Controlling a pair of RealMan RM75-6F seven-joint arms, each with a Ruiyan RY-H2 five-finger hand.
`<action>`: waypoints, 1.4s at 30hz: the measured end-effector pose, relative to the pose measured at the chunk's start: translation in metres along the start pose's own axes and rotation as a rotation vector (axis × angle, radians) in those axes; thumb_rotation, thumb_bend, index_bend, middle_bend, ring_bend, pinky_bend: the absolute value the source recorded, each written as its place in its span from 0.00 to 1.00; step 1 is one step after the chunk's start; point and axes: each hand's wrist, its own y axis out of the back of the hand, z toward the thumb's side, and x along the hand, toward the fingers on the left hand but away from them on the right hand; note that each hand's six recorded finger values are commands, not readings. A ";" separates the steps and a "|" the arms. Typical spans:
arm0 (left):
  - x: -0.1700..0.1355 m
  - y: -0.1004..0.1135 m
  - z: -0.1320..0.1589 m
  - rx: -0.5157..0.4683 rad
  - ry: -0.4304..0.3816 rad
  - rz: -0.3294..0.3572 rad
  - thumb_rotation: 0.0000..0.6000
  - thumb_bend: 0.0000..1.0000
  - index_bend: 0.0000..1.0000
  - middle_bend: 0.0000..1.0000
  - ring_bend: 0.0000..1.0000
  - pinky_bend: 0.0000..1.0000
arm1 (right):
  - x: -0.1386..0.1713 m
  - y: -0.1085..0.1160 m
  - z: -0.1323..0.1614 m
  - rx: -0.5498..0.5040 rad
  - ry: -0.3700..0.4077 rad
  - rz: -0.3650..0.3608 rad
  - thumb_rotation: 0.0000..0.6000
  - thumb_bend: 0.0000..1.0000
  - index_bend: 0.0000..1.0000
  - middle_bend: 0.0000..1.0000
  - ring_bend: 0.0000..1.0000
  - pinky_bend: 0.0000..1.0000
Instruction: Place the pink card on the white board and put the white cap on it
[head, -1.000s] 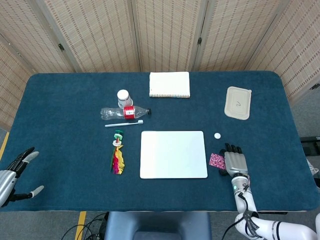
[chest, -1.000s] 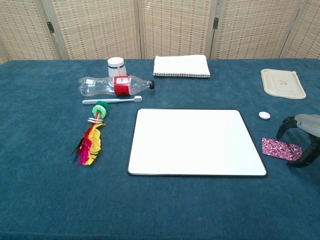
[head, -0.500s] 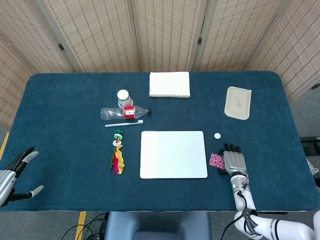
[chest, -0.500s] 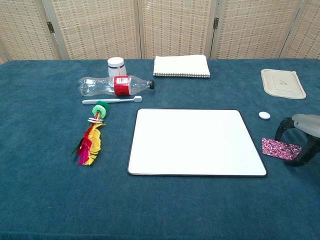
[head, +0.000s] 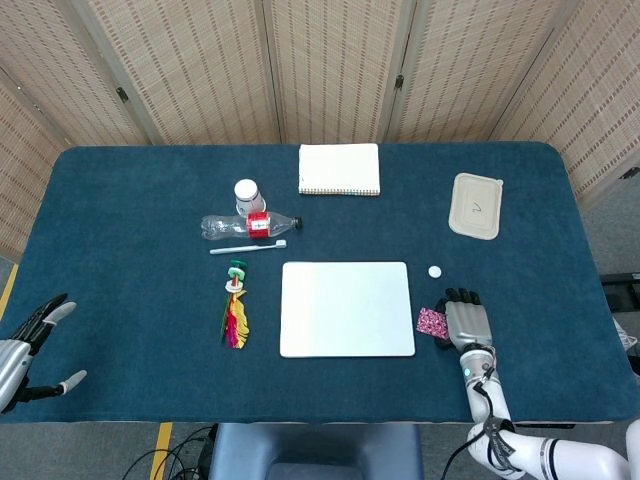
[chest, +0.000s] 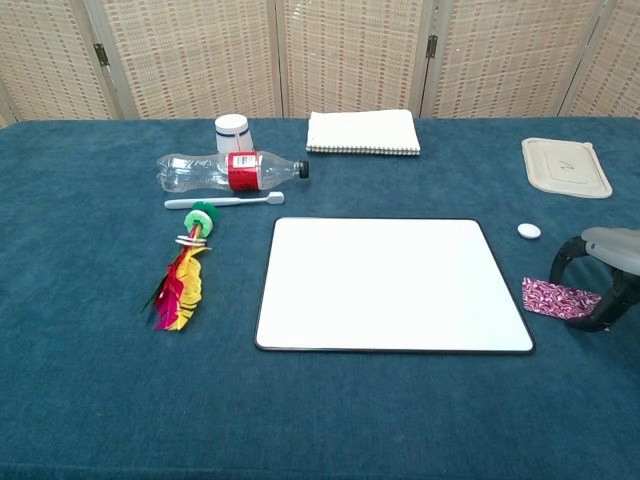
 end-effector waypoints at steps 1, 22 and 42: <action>0.000 0.000 0.000 0.002 0.001 0.000 1.00 0.25 0.08 0.03 0.02 0.18 | 0.002 0.003 0.001 -0.002 0.005 -0.009 1.00 0.20 0.38 0.11 0.00 0.00; -0.001 0.003 0.000 -0.012 0.002 0.008 1.00 0.25 0.08 0.03 0.02 0.18 | -0.007 0.055 0.095 0.033 0.190 -0.082 1.00 0.20 0.38 0.11 0.00 0.00; -0.002 0.008 -0.004 0.001 0.007 0.029 1.00 0.25 0.08 0.03 0.02 0.18 | -0.026 0.041 0.117 0.095 0.227 -0.023 1.00 0.13 0.04 0.02 0.00 0.00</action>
